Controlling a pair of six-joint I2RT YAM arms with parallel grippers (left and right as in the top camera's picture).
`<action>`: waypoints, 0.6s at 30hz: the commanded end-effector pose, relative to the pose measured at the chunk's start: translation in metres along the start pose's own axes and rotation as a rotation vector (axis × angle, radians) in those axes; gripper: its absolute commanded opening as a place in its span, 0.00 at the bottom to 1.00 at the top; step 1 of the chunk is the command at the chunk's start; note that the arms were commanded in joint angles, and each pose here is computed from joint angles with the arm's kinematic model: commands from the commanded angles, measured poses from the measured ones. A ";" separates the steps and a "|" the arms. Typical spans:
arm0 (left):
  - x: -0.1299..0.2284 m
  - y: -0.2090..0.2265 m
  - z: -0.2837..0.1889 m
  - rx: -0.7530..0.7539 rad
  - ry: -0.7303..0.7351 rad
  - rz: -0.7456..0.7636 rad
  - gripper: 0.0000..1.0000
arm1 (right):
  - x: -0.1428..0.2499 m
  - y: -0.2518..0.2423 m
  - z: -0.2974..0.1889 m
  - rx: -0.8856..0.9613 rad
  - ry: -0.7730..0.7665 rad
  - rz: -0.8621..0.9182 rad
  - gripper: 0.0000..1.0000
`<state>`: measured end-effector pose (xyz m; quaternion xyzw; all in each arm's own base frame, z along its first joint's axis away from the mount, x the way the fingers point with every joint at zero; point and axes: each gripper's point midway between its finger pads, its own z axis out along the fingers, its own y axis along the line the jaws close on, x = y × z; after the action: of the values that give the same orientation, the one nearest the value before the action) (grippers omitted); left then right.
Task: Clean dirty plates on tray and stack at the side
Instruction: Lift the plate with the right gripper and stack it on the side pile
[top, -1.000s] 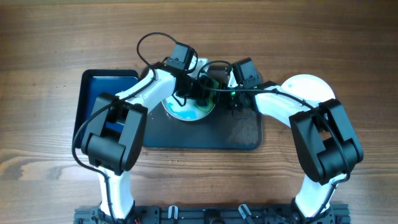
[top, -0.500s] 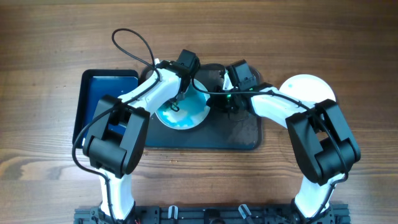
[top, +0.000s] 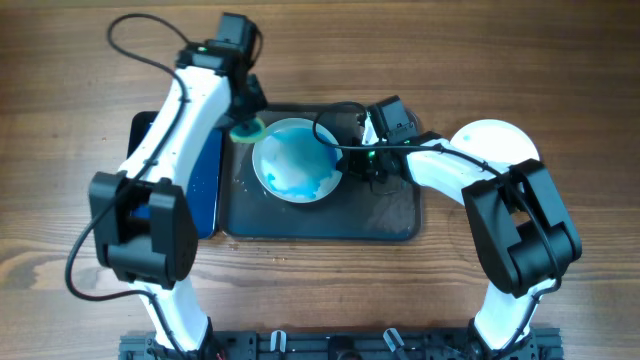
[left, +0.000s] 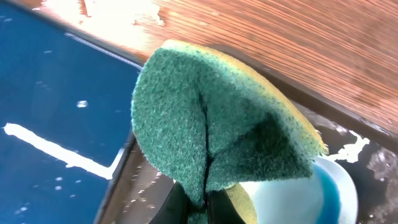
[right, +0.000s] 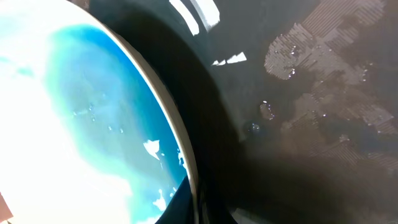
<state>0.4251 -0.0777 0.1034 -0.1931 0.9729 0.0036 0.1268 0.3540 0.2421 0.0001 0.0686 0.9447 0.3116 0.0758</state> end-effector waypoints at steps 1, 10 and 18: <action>-0.007 0.017 -0.009 0.000 0.011 -0.032 0.04 | 0.000 -0.007 -0.005 0.038 -0.009 0.015 0.04; 0.014 0.006 -0.010 0.054 0.103 0.006 0.04 | -0.017 -0.009 -0.131 0.443 -0.320 -0.278 0.04; 0.022 -0.002 -0.009 0.065 0.117 0.028 0.04 | 0.003 0.011 -0.226 0.928 -0.643 -0.565 0.04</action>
<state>0.4051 -0.0770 0.1010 -0.1956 0.9777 -0.0267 0.0719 0.3061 0.1358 0.1529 -0.0578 0.9371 -0.0980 0.3300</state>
